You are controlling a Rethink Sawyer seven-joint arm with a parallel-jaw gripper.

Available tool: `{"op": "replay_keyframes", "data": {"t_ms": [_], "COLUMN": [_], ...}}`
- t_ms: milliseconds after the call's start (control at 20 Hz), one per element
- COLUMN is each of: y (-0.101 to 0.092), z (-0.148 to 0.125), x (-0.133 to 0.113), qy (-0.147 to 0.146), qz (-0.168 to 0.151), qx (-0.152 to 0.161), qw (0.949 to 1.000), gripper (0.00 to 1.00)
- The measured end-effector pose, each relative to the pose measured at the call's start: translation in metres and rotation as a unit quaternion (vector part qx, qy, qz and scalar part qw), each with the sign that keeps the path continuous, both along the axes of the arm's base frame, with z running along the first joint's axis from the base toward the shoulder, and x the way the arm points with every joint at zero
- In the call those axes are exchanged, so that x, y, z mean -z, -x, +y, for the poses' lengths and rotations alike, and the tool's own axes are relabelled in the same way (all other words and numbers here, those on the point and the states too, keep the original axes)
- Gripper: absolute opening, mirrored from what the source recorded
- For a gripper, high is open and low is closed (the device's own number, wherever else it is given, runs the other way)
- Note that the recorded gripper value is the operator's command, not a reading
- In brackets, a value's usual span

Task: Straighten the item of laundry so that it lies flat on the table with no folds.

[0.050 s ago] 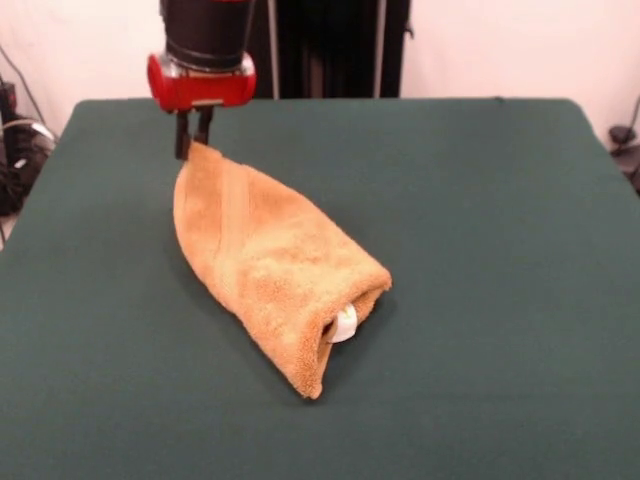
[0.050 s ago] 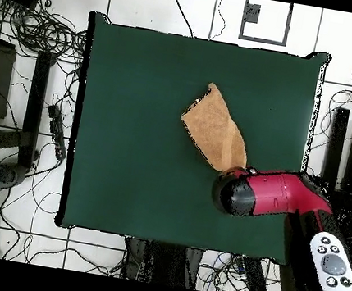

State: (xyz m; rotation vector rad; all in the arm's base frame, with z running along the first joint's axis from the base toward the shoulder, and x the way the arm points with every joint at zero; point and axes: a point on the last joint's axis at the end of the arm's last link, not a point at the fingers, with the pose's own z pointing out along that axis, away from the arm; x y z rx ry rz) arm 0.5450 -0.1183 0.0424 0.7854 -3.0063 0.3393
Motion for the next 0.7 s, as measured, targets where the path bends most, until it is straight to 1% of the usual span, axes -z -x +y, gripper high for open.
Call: {"op": "replay_keyframes", "data": {"t_ms": [200, 400, 550, 700], "y": [-0.004, -0.009, -0.005, 0.002], "z": [0.0, 0.004, 0.0, -0.008], "x": [-0.012, -0.019, -0.02, -0.022], "qy": [0.006, 0.001, -0.003, -0.003], "qz": [-0.006, -0.015, -0.013, -0.003], "qx": [-0.003, -0.007, -0.006, -0.009], "qw": [1.0, 0.9999, 0.9999, 0.9999], "gripper": [0.0, 0.0, 0.0, 0.0]}}
